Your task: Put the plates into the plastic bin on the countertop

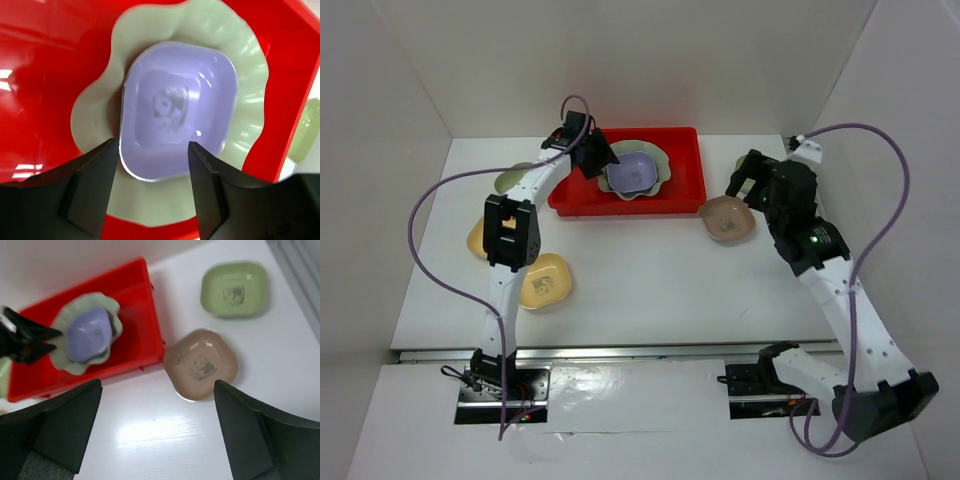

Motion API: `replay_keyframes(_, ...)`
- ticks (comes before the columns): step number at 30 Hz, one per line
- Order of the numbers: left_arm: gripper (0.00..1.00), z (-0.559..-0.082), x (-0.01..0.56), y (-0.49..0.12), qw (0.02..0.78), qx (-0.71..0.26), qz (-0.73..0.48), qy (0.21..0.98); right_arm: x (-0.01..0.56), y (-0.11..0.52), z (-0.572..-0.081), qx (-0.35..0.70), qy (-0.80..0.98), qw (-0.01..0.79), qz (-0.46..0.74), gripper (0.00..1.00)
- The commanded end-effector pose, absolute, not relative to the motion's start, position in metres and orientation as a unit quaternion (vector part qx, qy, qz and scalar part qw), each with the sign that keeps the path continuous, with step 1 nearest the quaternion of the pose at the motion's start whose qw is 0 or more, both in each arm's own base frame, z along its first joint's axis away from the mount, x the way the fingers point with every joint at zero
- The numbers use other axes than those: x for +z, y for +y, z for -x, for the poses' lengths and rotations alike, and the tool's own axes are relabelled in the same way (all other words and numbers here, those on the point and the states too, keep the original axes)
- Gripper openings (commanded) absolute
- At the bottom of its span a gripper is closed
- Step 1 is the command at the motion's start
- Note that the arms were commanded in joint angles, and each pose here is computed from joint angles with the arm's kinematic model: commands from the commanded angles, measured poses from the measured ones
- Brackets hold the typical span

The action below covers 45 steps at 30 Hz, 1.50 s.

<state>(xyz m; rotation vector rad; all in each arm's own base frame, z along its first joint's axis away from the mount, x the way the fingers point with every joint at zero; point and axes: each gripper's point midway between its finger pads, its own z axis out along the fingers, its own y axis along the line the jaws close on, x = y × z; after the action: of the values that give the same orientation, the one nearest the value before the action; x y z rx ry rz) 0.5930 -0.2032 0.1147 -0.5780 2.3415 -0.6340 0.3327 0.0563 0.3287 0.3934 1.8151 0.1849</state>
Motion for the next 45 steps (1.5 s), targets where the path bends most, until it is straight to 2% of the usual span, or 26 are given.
replay_keyframes(1, 0.71, -0.587, 0.191, -0.211, 0.376, -0.276, 0.189, 0.864, 0.278, 0.053, -0.356, 0.084, 0.811, 0.552, -0.176, 1.0)
replay_keyframes(5, 0.71, -0.561, 0.232, -0.205, 0.393, -0.285, 0.174, 0.857, 0.216, 0.019, -0.376, 0.064, 0.839, 0.498, -0.212, 1.0)
replay_keyframes(8, 0.87, -0.534, 0.271, -0.203, 0.409, -0.291, 0.161, 0.85, 0.17, -0.006, -0.389, 0.041, 0.857, 0.454, -0.241, 1.0)
replay_keyframes(9, 0.97, -0.526, 0.273, -0.203, 0.411, -0.279, 0.15, 0.855, 0.163, -0.006, -0.393, 0.04, 0.859, 0.449, -0.242, 1.0)
replay_keyframes(10, 1.0, -0.516, 0.282, -0.206, 0.413, -0.276, 0.147, 0.855, 0.143, -0.011, -0.395, 0.033, 0.866, 0.429, -0.252, 0.98)
replay_keyframes(11, 1.0, -0.506, 0.271, -0.199, 0.402, -0.259, 0.15, 0.866, 0.138, -0.011, -0.398, 0.034, 0.866, 0.427, -0.257, 0.97)
replay_keyframes(12, 1.0, -0.49, 0.291, -0.199, 0.417, -0.26, 0.146, 0.858, 0.13, -0.013, -0.399, 0.037, 0.869, 0.421, -0.258, 0.97)
replay_keyframes(15, 1.0, -0.459, 0.281, -0.2, 0.408, -0.26, 0.138, 0.864, 0.11, -0.016, -0.408, 0.034, 0.872, 0.409, -0.267, 0.93)
replay_keyframes(18, 1.0, -0.427, 0.3, -0.199, 0.424, -0.264, 0.13, 0.857, 0.092, -0.02, -0.419, 0.029, 0.876, 0.396, -0.272, 0.88)
replay_keyframes(19, 1.0, -0.42, 0.288, -0.191, 0.421, -0.247, 0.138, 0.862, 0.085, -0.022, -0.418, 0.021, 0.88, 0.39, -0.27, 0.82)
replay_keyframes(20, 1.0, -0.406, 0.3, -0.191, 0.429, -0.256, 0.132, 0.856, 0.076, -0.022, -0.42, 0.018, 0.885, 0.38, -0.27, 0.79)
replay_keyframes(25, 1.0, -0.38, 0.299, -0.184, 0.432, -0.255, 0.129, 0.855, 0.045, -0.025, -0.421, -0.026, 0.894, 0.352, -0.275, 0.78)
replay_keyframes(28, 1.0, -0.374, 0.3, -0.173, 0.438, -0.233, 0.131, 0.858, 0.026, -0.025, -0.408, -0.043, 0.901, 0.329, -0.279, 0.4)
replay_keyframes(29, 1.0, -0.372, 0.306, -0.172, 0.444, -0.236, 0.131, 0.855, 0.029, -0.026, -0.408, -0.043, 0.897, 0.335, -0.286, 0.3)
replay_keyframes(30, 1.0, -0.369, 0.307, -0.169, 0.445, -0.231, 0.134, 0.855, 0.03, -0.026, -0.406, -0.041, 0.895, 0.337, -0.29, 0.15)
replay_keyframes(32, 1.0, -0.365, 0.31, -0.167, 0.446, -0.232, 0.134, 0.854, 0.025, -0.029, -0.399, -0.04, 0.895, 0.325, -0.302, 0.01)
replay_keyframes(38, 1.0, -0.356, 0.311, -0.152, 0.453, -0.215, 0.147, 0.853, 0.061, -0.052, -0.374, -0.09, 0.872, 0.337, -0.343, 0.0)
replay_keyframes(45, 1.0, -0.349, 0.304, -0.132, 0.45, -0.174, 0.168, 0.86, 0.179, -0.079, -0.35, -0.153, 0.793, 0.442, -0.39, 0.0)
